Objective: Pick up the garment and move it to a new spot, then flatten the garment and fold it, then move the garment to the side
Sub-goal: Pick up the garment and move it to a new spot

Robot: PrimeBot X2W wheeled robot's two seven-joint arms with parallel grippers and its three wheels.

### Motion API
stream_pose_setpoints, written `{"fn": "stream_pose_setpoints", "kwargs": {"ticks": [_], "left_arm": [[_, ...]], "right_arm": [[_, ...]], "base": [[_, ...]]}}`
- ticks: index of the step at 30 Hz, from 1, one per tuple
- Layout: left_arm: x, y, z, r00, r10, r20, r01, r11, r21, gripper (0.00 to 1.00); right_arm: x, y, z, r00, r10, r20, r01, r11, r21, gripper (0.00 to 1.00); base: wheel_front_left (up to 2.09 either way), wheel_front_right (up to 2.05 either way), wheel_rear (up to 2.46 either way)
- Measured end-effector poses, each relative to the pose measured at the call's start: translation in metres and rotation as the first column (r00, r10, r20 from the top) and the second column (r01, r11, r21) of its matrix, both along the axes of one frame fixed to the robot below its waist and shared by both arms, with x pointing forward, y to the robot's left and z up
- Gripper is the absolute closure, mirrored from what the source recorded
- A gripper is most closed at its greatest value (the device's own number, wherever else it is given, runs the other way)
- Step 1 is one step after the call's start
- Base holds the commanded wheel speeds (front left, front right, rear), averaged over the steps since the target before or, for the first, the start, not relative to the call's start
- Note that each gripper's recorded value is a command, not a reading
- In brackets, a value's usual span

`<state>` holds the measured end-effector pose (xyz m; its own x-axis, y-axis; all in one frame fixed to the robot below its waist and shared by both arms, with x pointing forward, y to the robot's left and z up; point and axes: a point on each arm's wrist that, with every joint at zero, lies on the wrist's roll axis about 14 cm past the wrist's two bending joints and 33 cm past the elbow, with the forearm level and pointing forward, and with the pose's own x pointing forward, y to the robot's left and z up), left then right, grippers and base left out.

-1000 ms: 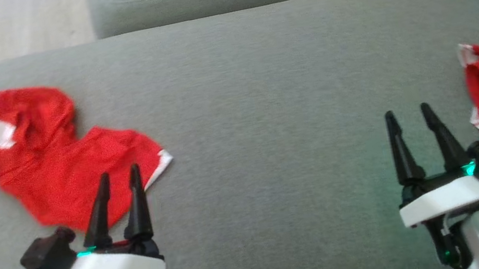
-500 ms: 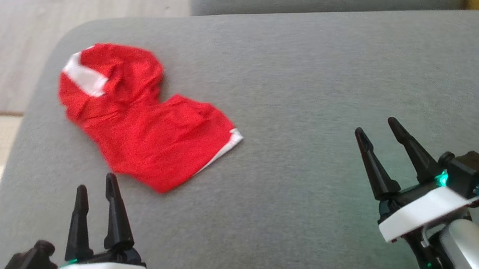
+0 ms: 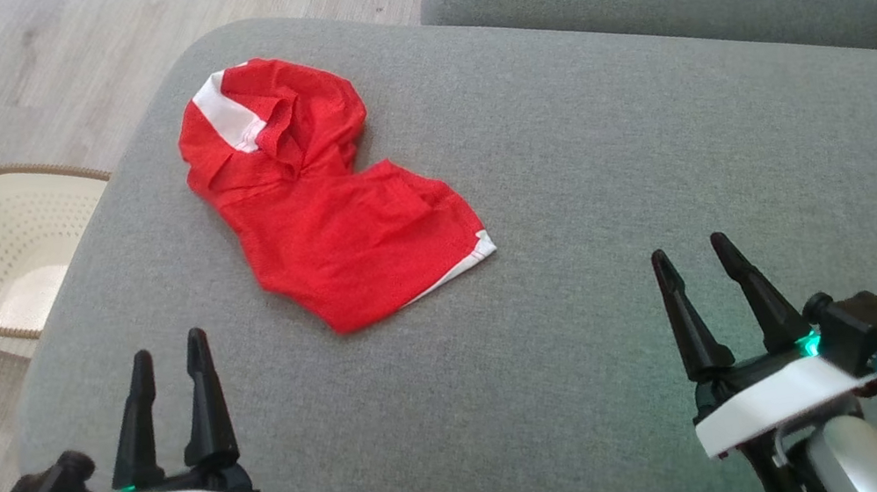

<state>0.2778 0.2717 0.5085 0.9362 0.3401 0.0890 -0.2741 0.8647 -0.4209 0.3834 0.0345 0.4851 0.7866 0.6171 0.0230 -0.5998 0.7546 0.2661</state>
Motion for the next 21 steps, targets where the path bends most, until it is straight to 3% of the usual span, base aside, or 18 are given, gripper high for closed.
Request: {"fn": "stream_pose_setpoints", "kwargs": {"ticks": [14,21], "left_arm": [[0.01,0.004,-0.015,0.998,0.0,-0.063,0.001,1.0,0.017,0.0],[0.056,0.009,-0.04,0.982,-0.042,-0.184,0.058,0.995,0.083,0.0]], "right_arm": [[0.003,-0.009,-0.01,0.999,-0.026,-0.024,0.026,1.0,-0.004,0.0],[0.031,-0.039,-0.016,0.993,-0.115,-0.021,0.115,0.993,-0.029,0.0]], "base": [[0.0,0.0,0.0],[0.0,0.0,0.0]]}}
